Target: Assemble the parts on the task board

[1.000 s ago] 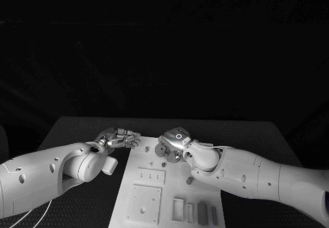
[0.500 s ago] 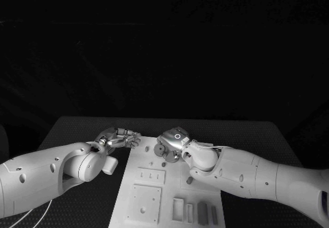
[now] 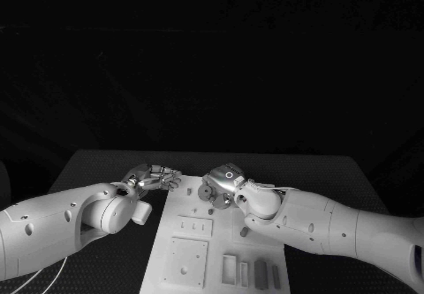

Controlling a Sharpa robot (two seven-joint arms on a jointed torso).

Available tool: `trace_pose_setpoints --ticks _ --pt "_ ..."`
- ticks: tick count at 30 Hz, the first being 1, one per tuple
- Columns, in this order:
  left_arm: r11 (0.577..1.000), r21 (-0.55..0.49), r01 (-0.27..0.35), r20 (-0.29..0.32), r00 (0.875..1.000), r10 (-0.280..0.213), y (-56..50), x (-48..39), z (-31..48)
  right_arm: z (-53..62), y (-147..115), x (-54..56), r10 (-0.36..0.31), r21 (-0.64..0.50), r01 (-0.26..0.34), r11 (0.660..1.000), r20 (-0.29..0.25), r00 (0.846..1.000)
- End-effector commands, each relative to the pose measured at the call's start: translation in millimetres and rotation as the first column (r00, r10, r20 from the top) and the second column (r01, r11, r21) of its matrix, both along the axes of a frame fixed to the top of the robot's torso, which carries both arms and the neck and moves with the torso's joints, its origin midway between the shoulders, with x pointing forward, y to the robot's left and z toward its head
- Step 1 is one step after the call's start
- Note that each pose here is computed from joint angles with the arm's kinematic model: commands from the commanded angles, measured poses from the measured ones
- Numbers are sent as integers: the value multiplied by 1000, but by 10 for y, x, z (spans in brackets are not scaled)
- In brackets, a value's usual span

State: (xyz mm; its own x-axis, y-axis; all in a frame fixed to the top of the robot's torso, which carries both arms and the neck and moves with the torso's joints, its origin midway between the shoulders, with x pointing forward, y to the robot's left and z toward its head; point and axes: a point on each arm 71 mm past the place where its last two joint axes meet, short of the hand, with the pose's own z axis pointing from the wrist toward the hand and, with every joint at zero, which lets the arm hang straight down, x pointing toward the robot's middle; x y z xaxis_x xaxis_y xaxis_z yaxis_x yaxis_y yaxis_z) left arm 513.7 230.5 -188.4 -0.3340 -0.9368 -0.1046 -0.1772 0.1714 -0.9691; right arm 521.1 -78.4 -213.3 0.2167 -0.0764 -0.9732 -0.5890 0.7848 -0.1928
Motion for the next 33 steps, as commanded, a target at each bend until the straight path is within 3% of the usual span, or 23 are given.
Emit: trace_pose_setpoints --ticks 1,33 --pt "1000 -5 7 7 1000 -7 -12 0 13 -114 -91 11 -37 -57 34 998 -53 998" --pt "1000 -4 7 6 1000 -7 -8 2 11 -124 -99 -28 -32 -46 29 999 -57 998"
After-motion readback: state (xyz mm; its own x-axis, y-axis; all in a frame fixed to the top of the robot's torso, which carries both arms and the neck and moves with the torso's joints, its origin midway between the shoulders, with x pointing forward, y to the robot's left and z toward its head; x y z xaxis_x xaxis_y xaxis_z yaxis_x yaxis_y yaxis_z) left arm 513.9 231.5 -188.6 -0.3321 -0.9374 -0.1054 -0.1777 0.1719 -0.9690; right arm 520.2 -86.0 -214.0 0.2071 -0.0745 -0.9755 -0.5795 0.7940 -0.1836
